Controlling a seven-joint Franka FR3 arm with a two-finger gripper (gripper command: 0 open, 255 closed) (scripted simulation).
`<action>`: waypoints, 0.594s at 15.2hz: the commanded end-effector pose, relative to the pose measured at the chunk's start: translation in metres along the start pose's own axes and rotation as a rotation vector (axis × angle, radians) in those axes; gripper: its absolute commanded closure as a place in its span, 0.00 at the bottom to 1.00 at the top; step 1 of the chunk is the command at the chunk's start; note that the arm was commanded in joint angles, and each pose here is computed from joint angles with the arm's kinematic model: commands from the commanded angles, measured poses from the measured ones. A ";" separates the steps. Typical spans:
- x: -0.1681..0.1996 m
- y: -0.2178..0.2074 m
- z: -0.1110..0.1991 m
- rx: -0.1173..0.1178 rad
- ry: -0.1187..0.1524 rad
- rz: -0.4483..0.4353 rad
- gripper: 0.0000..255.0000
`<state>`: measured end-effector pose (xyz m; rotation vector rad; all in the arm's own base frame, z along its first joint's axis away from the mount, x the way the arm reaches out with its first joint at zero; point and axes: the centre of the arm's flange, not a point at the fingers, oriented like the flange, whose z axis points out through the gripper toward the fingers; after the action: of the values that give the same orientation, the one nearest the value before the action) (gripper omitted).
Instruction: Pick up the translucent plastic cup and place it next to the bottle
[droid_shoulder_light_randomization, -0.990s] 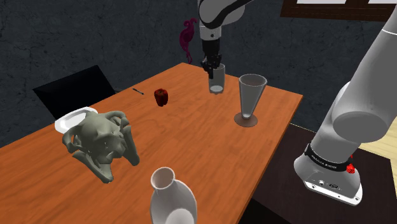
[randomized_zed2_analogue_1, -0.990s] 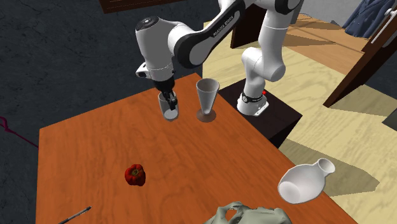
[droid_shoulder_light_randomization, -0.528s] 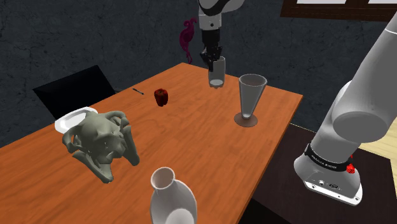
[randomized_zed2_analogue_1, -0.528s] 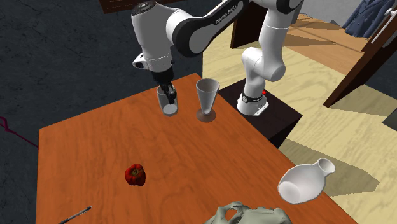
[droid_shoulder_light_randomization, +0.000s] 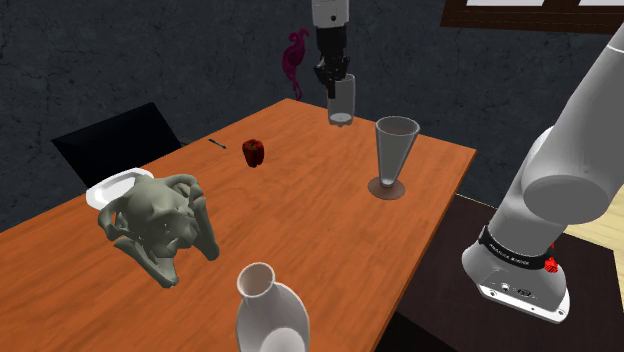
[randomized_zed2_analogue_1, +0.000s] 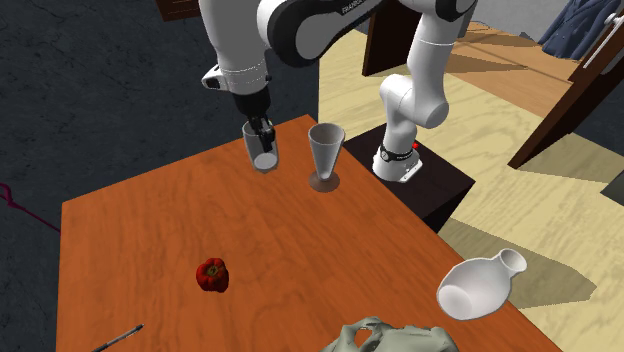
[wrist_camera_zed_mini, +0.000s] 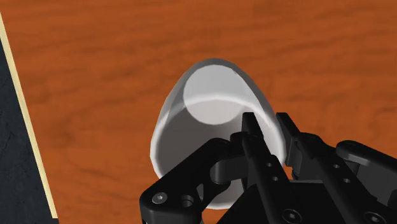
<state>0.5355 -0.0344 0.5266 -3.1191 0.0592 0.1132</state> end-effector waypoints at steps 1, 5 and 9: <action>-0.001 -0.001 -0.010 0.000 0.000 0.000 1.00; -0.003 -0.001 -0.031 0.000 0.000 0.000 1.00; -0.004 -0.002 -0.052 0.000 0.000 0.000 1.00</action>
<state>0.5351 -0.0334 0.5726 -3.1189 0.0593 0.1135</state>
